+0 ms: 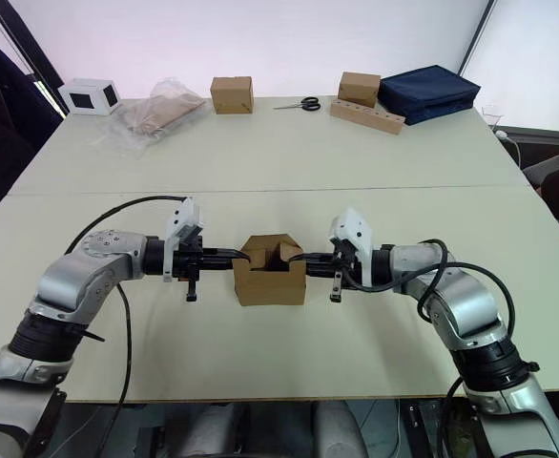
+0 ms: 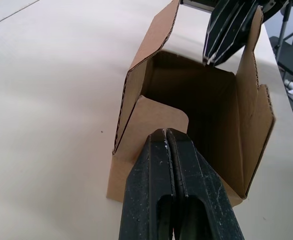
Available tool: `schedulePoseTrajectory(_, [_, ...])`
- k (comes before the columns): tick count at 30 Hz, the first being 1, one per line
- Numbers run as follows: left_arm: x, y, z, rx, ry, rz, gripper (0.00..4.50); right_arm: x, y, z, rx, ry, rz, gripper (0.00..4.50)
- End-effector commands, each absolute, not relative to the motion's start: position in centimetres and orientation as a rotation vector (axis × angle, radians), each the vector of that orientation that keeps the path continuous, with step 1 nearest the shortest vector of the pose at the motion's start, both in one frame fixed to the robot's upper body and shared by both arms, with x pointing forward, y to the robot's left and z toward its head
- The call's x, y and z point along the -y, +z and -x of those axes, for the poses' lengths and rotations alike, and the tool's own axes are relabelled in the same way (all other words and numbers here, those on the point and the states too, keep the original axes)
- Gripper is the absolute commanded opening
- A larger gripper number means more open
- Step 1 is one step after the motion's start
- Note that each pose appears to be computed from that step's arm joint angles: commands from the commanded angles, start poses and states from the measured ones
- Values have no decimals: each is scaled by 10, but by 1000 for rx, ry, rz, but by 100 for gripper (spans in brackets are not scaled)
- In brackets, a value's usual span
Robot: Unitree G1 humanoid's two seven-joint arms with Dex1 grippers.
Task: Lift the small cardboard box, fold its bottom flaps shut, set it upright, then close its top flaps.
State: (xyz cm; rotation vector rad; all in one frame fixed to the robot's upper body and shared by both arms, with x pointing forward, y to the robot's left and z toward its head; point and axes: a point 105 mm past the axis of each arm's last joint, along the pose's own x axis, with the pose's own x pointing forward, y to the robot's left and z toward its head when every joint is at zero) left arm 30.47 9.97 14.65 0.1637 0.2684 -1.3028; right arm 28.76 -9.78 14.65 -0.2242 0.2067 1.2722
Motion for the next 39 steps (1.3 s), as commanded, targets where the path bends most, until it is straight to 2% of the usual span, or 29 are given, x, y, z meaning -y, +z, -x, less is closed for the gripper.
schedulePoseTrajectory(1, [-96, 151, -303, -245, -1314, -197, 2, 96, 148, -293, -190, 1277, 243, 0])
schedulePoseTrajectory(26, [-99, 159, -302, -230, -1290, -210, 2, 104, 145, -299, -183, 1232, 241, 0])
schedulePoseTrajectory(30, [-104, 162, -304, -226, -1276, -215, 2, 106, 153, -300, -156, 1223, 236, 0])
schedulePoseTrajectory(39, [-115, 177, -309, -209, -1254, -179, 2, 128, 199, -298, -49, 1139, 143, 0])
